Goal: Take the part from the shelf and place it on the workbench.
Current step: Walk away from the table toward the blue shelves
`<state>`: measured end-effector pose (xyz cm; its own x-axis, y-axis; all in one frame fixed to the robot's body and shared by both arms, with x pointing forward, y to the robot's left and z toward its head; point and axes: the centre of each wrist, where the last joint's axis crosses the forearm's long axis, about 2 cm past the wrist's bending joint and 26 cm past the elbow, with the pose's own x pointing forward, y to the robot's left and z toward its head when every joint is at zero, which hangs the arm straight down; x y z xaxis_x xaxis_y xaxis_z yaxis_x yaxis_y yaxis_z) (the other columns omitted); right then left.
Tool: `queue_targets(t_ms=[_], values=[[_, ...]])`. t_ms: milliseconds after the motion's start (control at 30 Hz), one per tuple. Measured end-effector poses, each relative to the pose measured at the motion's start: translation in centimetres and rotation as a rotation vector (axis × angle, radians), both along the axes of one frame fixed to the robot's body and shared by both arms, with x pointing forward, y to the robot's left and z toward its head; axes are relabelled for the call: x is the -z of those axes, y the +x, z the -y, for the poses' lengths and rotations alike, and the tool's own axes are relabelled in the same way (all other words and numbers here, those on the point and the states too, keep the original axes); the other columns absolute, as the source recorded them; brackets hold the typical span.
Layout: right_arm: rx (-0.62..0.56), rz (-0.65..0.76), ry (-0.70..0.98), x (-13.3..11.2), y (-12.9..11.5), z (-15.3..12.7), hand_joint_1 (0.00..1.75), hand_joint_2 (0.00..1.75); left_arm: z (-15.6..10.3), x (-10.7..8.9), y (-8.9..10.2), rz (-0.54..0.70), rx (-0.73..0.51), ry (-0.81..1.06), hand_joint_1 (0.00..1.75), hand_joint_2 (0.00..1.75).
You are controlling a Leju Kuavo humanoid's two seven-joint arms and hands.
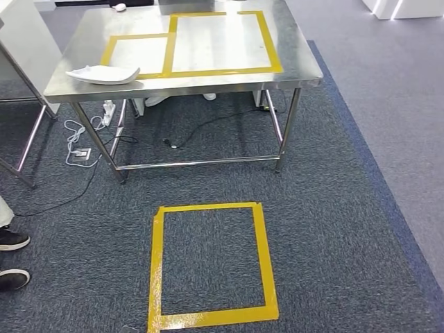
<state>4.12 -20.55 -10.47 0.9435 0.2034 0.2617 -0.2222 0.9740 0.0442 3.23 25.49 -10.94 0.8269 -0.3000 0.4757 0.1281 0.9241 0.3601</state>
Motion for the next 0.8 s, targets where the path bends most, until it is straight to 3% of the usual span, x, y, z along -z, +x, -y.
queue_targets(t_ms=[633, 800], values=[[-0.003, -0.002, 0.003, -0.01, -0.20, -0.20, 0.00, 0.00, -0.31, -0.01, 0.30, 0.016, 0.010, 0.013, 0.00, 0.00], [-0.002, -0.009, 0.000, -0.01, -0.20, -0.20, 0.00, 0.00, 0.08, 0.00, 0.02, 0.038, -0.082, -0.029, 0.00, 0.00]])
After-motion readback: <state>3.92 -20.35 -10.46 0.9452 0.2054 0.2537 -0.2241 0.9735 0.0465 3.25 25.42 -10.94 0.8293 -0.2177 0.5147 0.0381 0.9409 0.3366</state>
